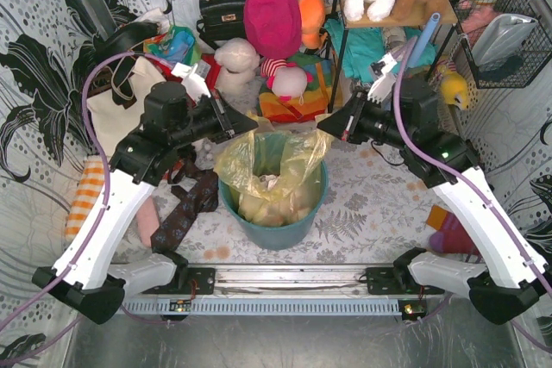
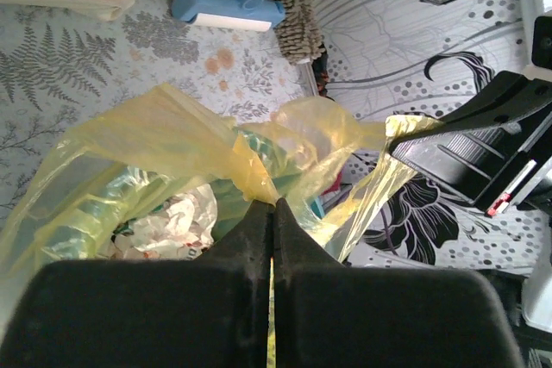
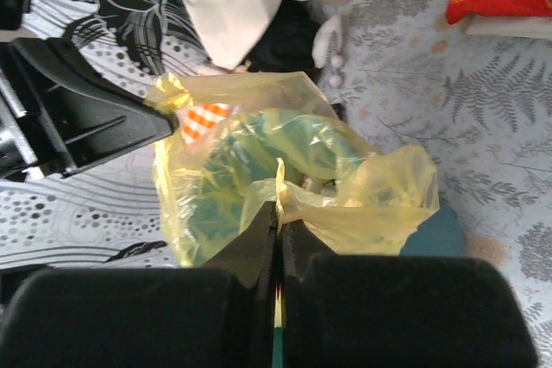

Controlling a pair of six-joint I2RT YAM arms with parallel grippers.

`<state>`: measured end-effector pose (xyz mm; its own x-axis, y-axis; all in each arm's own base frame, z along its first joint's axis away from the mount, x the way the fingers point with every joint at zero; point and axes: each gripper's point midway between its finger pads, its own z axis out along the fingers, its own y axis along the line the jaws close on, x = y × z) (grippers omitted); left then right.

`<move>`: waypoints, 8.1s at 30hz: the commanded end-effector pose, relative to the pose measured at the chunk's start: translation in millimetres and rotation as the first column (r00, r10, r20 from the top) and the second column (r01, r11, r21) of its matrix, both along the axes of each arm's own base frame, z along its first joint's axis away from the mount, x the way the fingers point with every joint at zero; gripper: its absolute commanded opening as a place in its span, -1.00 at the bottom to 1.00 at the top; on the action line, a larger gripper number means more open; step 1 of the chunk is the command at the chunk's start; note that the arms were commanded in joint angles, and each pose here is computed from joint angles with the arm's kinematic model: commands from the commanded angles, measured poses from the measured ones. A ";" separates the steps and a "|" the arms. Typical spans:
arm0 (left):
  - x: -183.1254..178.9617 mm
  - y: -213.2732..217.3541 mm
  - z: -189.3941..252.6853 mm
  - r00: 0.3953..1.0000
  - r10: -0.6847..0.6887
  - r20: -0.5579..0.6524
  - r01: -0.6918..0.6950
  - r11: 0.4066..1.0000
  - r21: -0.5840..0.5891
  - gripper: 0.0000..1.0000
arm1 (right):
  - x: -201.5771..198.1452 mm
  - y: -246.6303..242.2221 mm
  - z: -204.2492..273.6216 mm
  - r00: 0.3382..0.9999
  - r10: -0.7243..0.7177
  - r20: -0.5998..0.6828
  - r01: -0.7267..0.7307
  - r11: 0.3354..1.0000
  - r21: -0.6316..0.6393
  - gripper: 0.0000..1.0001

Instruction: Tie the trash bag

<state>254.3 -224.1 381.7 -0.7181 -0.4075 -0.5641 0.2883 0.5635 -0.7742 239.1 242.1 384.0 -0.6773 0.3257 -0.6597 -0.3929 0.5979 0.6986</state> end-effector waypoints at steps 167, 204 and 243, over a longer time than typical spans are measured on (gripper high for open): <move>-104.8 44.9 145.1 0.940 -0.095 0.328 0.108 0.994 -0.023 -0.10 | -38.7 13.2 143.6 0.904 0.177 0.390 -0.243 0.962 0.127 -0.37; -105.7 56.8 176.5 0.893 0.008 0.451 0.035 0.996 -0.088 -0.91 | -21.8 16.5 149.0 0.917 0.104 0.386 -0.193 0.961 0.200 -1.00; -115.9 53.6 239.6 0.789 0.081 0.608 0.128 0.948 -0.293 -1.00 | -61.2 6.5 214.8 0.836 0.108 0.537 -0.321 0.892 0.320 -1.00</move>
<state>157.5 -171.1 597.0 -0.3309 -0.6010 -0.7275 0.6851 0.3772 -0.6232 192.2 258.2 578.7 -0.4441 0.4710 -0.7622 -0.7880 0.1996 0.5825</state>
